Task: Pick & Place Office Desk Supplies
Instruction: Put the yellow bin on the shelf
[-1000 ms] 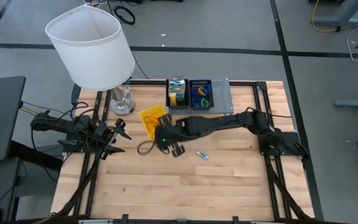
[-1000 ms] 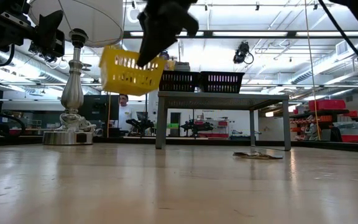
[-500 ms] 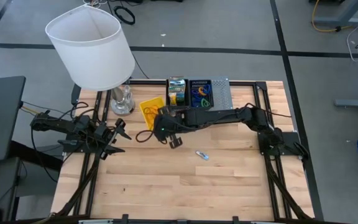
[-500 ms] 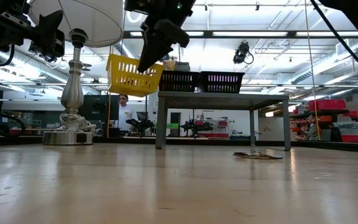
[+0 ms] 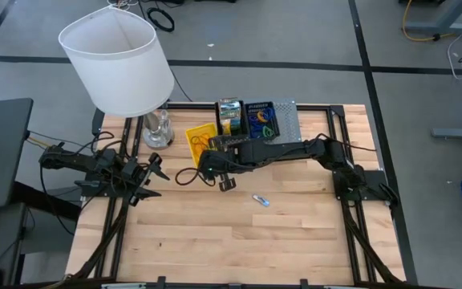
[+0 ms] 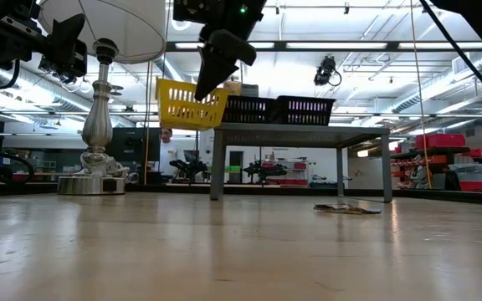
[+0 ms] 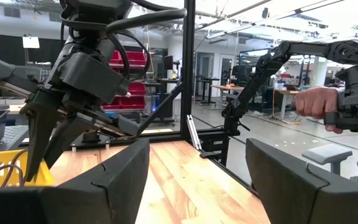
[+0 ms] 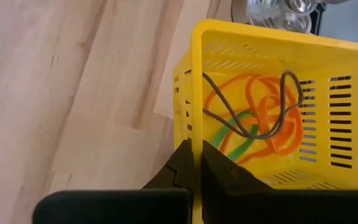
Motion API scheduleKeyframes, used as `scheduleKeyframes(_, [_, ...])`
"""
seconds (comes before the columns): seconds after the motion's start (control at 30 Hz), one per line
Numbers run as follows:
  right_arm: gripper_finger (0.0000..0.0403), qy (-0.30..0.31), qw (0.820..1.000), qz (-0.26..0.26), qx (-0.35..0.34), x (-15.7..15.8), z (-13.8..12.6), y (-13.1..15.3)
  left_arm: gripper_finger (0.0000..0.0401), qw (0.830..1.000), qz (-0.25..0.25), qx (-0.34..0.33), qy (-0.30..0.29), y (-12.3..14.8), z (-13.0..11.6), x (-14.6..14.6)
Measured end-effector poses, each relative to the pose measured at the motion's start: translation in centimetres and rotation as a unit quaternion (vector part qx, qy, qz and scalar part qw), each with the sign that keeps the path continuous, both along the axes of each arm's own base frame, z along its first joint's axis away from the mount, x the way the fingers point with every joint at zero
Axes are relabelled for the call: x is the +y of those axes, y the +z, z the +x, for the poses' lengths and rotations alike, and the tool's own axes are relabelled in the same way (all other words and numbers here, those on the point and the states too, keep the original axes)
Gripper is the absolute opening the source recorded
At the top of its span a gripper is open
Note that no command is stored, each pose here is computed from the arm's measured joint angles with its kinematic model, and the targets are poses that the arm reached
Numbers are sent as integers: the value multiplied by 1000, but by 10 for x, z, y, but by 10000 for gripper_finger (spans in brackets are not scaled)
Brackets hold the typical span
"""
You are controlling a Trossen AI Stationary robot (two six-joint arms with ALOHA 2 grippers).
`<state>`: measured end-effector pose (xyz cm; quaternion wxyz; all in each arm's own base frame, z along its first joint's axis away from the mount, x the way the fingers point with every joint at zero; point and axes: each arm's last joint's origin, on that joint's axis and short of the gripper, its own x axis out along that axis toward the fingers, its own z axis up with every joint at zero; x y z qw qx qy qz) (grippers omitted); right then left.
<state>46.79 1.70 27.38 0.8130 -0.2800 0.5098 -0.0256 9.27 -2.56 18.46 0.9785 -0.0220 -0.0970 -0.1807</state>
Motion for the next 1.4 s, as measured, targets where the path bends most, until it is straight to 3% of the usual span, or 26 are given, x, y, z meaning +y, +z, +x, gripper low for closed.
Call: scheduleKeyframes(1.4, [6, -105, 994, -15, -16, -4, -5, 0, 268, 1000, 0, -1, 0, 0, 0, 0])
